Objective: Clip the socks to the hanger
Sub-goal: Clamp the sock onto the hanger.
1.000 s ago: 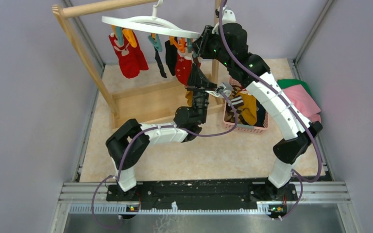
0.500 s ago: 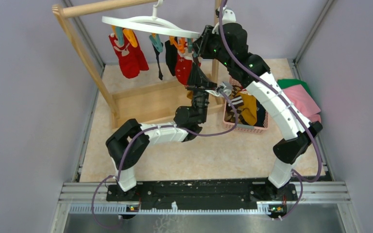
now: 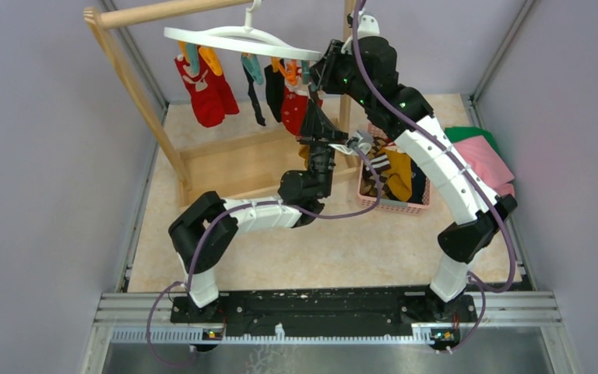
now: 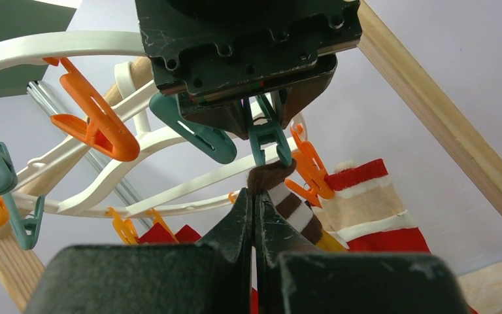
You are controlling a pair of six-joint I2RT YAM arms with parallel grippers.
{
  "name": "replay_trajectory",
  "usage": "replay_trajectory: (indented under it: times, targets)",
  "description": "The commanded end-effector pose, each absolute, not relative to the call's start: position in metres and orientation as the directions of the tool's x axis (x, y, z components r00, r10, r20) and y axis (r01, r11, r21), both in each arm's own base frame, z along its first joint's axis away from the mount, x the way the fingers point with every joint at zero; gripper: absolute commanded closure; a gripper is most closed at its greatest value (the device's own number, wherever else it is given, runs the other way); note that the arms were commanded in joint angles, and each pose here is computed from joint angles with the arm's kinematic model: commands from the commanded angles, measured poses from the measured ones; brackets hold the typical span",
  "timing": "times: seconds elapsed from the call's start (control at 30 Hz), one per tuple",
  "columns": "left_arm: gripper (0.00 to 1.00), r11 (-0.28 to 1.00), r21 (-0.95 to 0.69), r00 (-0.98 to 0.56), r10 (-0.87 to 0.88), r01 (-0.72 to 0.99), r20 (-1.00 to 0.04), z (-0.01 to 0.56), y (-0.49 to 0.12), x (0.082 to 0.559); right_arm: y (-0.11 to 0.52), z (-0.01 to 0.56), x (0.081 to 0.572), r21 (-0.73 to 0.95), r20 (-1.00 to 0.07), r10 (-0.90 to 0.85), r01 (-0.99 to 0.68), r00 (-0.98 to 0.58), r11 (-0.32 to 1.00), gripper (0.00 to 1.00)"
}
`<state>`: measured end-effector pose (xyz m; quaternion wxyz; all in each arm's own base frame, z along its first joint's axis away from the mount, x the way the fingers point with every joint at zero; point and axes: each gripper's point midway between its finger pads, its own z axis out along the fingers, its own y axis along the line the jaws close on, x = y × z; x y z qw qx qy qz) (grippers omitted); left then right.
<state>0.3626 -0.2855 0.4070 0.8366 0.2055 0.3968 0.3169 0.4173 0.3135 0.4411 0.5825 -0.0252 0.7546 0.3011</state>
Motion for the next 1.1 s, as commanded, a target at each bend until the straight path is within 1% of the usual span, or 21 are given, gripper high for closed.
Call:
replay_trajectory:
  times: [0.0,0.47,1.07]
  targets:
    - [1.00,0.853,0.268,0.606,0.510,-0.449,-0.610,0.466,-0.237,0.325,0.309,0.430,0.430,0.447,-0.879,0.335,-0.337,-0.340,0.829,1.00]
    - [1.00,0.859,0.258,0.614,0.500,-0.443,-0.611,0.467,-0.244,0.326,0.315,0.431,0.427,0.479,-0.861,0.354,-0.351,-0.364,0.805,1.00]
    - [1.00,0.846,0.293,0.574,0.522,-0.446,-0.631,0.447,-0.252,0.340,0.313,0.442,0.421,0.507,-0.849,0.377,-0.371,-0.371,0.778,1.00]
